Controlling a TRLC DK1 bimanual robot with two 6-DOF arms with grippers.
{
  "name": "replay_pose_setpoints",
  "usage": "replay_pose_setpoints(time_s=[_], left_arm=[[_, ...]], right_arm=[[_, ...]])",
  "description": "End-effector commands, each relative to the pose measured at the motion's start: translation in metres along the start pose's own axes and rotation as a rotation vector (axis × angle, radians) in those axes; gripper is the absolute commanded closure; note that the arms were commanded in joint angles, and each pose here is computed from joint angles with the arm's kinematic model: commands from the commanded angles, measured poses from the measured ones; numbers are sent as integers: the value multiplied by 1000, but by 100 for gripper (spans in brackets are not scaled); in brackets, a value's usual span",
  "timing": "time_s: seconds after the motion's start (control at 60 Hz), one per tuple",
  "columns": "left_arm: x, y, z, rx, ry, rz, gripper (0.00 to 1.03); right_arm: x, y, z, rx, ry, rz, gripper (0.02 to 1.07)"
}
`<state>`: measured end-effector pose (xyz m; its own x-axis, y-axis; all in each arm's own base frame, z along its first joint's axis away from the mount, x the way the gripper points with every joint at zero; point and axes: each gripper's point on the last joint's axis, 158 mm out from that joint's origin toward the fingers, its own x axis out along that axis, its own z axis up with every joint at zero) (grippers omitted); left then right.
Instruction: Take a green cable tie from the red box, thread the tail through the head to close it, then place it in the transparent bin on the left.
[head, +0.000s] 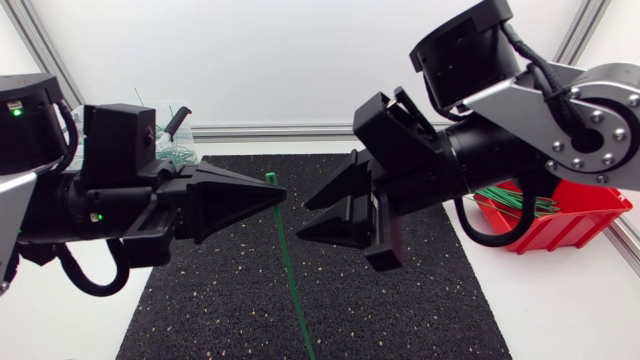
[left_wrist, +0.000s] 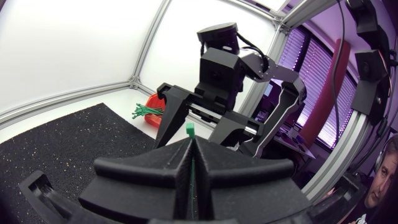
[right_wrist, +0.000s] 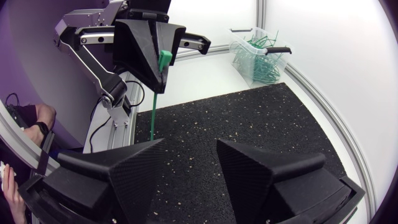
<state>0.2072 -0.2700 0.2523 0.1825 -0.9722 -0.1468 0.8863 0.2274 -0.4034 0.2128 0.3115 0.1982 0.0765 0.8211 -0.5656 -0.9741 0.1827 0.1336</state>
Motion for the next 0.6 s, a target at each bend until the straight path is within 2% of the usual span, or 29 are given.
replay_pose_setpoints(time_s=[0.0,0.05,0.317,0.417,0.583], left_arm=[[0,-3,1,41,6,-31,100],[0,-4,0,59,9,-34,100],[3,-4,1,89,17,-54,100],[6,-1,3,83,22,-55,100],[11,1,10,55,27,-60,100]], right_arm=[[1,1,3,-21,-1,24,46],[2,7,5,-26,-9,58,50],[4,26,10,-50,-26,127,50],[5,28,13,-56,-35,136,62],[3,27,19,-53,-49,131,71]])
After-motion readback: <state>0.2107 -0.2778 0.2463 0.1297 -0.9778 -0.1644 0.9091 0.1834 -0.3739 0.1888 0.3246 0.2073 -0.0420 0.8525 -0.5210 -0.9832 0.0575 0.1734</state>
